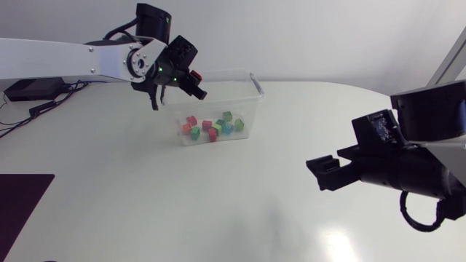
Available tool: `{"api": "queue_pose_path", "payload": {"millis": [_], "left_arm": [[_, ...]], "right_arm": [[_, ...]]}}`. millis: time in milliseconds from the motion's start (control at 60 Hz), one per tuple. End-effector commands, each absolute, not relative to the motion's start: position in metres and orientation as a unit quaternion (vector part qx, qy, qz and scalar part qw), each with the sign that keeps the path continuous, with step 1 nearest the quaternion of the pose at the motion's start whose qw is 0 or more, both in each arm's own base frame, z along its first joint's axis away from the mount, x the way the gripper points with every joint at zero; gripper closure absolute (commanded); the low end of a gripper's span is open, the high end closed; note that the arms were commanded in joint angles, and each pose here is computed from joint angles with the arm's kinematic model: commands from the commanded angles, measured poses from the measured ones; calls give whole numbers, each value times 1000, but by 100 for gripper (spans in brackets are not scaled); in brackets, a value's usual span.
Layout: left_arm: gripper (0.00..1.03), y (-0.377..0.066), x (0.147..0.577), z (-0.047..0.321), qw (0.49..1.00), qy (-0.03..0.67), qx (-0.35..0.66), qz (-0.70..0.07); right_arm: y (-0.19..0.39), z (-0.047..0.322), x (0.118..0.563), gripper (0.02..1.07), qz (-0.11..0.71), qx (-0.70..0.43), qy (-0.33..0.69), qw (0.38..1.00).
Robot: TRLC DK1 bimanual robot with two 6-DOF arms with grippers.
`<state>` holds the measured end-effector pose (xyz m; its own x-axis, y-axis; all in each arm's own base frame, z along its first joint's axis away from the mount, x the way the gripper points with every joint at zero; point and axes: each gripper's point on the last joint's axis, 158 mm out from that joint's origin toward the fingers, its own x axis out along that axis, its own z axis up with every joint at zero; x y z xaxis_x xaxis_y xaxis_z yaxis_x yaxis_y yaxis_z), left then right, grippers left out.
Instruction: Place the duplo bricks in the container
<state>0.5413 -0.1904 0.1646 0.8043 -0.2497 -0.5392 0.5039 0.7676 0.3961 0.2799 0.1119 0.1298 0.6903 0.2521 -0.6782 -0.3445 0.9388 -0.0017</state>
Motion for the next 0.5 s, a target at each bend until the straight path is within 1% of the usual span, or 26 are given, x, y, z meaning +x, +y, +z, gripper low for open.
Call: {"api": "queue_pose_path", "payload": {"millis": [0,33,50,67,83,250,483], "left_arm": [[52,-190,558,159,917,245,253,-189],[26,-187,560,159,918,251,251,-178],[16,-184,560,160,920,251,249,-170],[9,-182,561,162,922,250,248,-163],[4,-182,561,167,924,247,245,-161],[4,-169,552,198,935,230,233,-138],[4,-137,510,239,946,210,229,-93]], "right_arm": [[110,121,275,7,162,-74,360,916],[109,122,274,7,161,-76,357,917],[108,123,274,7,159,-78,355,918],[108,125,274,7,157,-80,351,920],[107,127,274,7,156,-81,347,921],[98,142,274,7,143,-93,324,931],[78,166,273,7,118,-84,293,945]]}}
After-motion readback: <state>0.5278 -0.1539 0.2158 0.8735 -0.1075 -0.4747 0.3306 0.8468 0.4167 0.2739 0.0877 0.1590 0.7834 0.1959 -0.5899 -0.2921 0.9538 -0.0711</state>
